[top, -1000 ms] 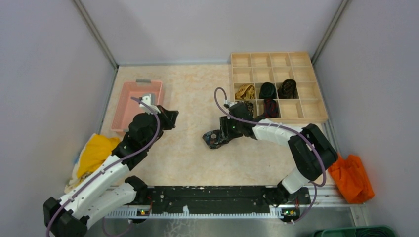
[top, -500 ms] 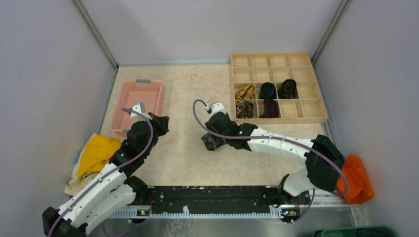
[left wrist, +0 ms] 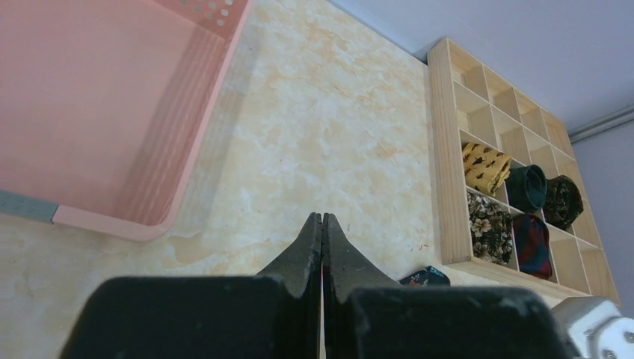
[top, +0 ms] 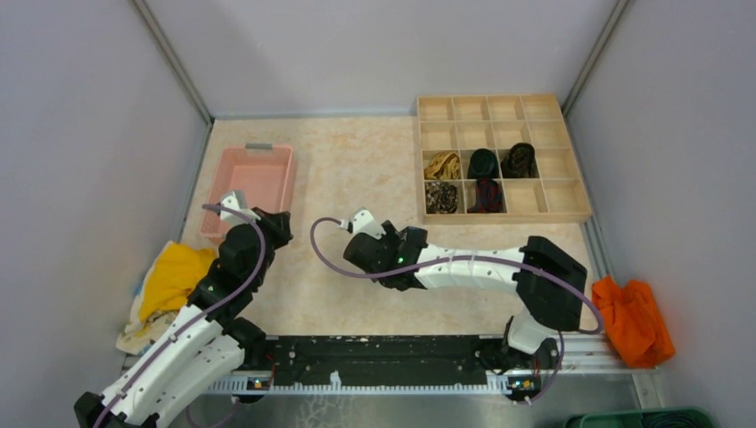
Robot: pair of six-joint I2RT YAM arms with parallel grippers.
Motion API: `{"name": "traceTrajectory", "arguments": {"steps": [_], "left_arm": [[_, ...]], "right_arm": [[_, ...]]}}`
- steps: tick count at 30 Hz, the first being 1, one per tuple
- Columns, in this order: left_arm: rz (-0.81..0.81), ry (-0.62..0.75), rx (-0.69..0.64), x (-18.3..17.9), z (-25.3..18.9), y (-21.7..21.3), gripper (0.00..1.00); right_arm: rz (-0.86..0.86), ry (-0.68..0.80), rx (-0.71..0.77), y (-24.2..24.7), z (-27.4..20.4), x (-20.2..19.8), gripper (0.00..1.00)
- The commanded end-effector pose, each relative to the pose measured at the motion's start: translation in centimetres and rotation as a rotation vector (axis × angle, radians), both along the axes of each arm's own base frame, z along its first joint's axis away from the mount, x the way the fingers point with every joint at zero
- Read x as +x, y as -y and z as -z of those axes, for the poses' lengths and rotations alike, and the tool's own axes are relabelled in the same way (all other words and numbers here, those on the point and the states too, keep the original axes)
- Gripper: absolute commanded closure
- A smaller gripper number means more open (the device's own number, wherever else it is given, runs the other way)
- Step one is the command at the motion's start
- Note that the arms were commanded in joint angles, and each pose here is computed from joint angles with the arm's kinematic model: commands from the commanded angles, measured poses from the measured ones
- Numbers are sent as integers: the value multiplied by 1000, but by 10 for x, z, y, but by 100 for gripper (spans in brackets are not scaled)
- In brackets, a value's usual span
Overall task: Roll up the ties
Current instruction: Roll the tie at the center of the board.
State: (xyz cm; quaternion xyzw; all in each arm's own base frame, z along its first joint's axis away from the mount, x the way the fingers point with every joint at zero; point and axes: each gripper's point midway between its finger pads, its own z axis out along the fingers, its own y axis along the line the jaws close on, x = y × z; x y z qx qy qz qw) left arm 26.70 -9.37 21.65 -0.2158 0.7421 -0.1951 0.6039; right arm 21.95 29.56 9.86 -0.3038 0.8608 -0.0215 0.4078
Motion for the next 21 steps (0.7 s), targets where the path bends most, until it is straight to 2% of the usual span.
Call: {"name": "traceTrajectory", "arguments": {"steps": [1, 7, 9, 12, 15, 21], "left_arm": [[-26, 7, 26, -1, -5, -8, 100], [-21, 10, 39, 0, -5, -8, 100], [-17, 11, 40, 0, -5, -8, 100], [-8, 13, 40, 1, -5, -6, 100], [5, 15, 40, 1, -4, -3, 100], [10, 18, 45, 2, -4, -3, 100]], "right_arm": [[-23, 67, -4, -27, -16, 5, 33], [-23, 63, -74, -33, -1, 6, 24], [-1, 72, -109, -30, 7, 8, 15], [46, 103, -178, -18, 17, 15, 6], [80, 97, -218, -7, 28, 20, 6], [138, 57, -207, 12, 44, 32, 8]]}}
